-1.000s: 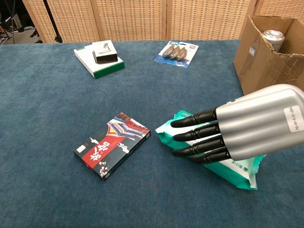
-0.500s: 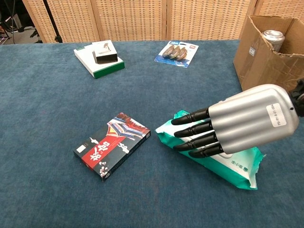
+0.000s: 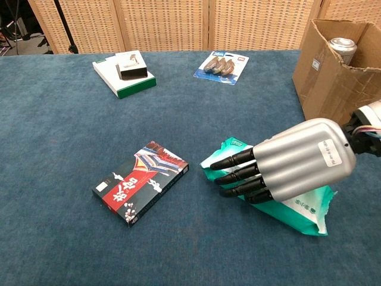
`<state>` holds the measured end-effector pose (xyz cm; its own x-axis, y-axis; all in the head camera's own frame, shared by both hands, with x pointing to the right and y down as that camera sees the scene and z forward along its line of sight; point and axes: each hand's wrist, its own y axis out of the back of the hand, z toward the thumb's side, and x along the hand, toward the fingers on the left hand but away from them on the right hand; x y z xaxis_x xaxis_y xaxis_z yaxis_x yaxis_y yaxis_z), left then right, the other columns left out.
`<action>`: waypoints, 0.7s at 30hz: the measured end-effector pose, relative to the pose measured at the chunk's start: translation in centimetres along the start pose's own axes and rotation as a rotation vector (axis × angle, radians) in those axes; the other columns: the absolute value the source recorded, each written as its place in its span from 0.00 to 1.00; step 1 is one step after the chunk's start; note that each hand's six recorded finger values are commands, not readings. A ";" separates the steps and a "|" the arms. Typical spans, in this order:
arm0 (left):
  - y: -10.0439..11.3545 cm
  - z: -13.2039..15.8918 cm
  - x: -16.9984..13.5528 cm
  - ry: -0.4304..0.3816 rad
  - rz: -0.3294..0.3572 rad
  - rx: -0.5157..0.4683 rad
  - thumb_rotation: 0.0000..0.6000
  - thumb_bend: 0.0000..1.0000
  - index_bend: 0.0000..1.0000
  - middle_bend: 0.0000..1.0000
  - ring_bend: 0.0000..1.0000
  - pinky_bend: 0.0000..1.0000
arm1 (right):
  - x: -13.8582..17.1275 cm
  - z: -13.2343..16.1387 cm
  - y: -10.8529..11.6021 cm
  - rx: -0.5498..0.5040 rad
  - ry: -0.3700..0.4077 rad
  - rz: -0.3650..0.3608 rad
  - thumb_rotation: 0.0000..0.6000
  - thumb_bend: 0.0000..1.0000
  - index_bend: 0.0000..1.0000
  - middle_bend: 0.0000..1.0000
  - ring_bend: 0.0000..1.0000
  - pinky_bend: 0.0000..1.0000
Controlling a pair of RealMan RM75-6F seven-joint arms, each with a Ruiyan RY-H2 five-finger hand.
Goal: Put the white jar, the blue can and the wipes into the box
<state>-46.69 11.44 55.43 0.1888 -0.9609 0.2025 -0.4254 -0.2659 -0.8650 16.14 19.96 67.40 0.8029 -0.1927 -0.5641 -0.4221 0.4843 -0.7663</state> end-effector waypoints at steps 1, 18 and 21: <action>0.0 0.0 0.0 0.001 -0.001 0.000 1.00 0.00 0.00 0.00 0.00 0.20 | -0.1 0.1 -0.1 -0.008 0.005 -0.006 1.00 0.74 0.55 0.36 0.17 0.22; -0.2 -0.1 0.1 0.004 -0.012 -0.006 1.00 0.00 0.00 0.00 0.00 0.20 | 1.5 -2.1 2.8 -0.062 -0.040 -0.251 1.00 1.00 0.68 0.54 0.35 0.40; -0.1 0.0 0.1 0.003 -0.009 -0.008 1.00 0.00 0.00 0.00 0.00 0.20 | 2.9 -4.0 3.4 -0.036 -0.090 -0.272 1.00 1.00 0.68 0.54 0.35 0.40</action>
<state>-46.67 11.40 55.57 0.1903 -0.9586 0.2117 -0.4305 -0.2753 -0.8596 15.34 17.67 61.95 0.9222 -0.2341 -0.3077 -0.1993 0.3942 -0.8971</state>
